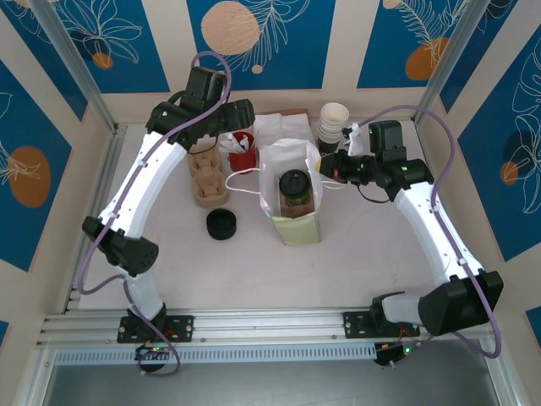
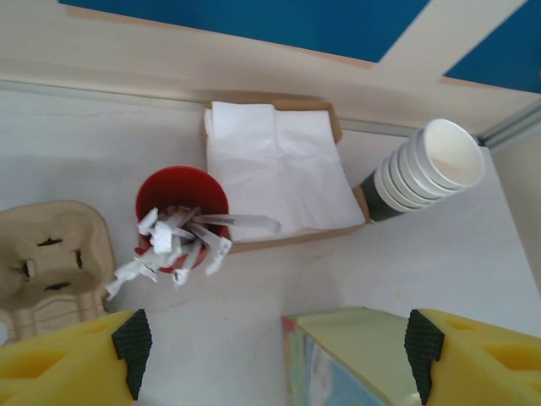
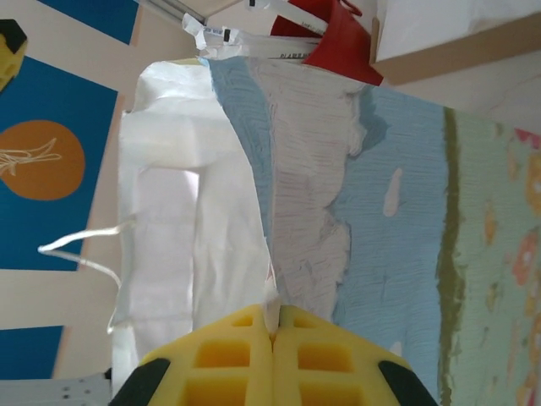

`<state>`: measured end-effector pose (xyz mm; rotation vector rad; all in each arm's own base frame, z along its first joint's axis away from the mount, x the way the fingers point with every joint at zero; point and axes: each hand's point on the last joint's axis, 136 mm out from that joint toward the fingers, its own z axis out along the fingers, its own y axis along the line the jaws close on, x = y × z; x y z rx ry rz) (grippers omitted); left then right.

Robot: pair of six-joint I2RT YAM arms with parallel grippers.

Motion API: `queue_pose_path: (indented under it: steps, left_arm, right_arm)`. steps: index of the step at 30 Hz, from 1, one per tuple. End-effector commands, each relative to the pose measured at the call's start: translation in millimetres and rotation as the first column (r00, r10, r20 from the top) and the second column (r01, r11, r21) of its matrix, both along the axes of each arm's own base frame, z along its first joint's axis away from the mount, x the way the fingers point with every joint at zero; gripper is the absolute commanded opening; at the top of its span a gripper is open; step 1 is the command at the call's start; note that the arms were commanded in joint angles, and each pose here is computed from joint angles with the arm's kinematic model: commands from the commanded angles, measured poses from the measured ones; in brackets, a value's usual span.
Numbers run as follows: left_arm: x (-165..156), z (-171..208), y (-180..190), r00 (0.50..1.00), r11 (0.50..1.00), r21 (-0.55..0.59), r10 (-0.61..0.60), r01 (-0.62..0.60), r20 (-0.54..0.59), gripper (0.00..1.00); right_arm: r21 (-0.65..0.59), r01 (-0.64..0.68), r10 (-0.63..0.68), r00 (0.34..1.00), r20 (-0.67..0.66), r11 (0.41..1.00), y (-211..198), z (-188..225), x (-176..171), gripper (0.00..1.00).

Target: Pack the takeout coffee

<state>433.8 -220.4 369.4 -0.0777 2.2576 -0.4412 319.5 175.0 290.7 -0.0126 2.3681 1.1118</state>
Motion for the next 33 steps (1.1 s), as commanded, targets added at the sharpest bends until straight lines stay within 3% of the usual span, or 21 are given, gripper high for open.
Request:
queue_pose_path:
  steps: [1, 23, 25, 33]
  left_arm:
    - [13.4, 8.1, 15.8, 0.999, 0.999, 0.02, 0.048, -0.048, 0.021, 0.8]
    - [60.2, 7.9, 28.3, 0.992, 0.993, 0.114, 0.016, -0.03, 0.123, 0.82]
    - [61.5, 6.1, 24.4, 0.993, 0.994, 0.106, 0.003, -0.015, 0.12, 0.82]
    - [63.2, -4.0, 16.8, 0.992, 0.991, 0.127, -0.056, 0.041, 0.117, 0.83]
  right_arm:
    - [0.095, -0.038, 0.043, 0.997, -0.061, 0.995, 10.9, 9.9, -9.2, 0.02]
    - [0.139, 0.132, -0.108, 0.98, -0.169, 0.981, -7.3, -29.8, -23.8, 0.05]
    - [0.132, 0.134, -0.112, 0.98, -0.163, 0.982, -6.4, -29.6, -23.2, 0.1]
    - [0.058, 0.138, -0.136, 0.99, -0.048, 0.989, -15.7, -21.8, -20.9, 0.51]
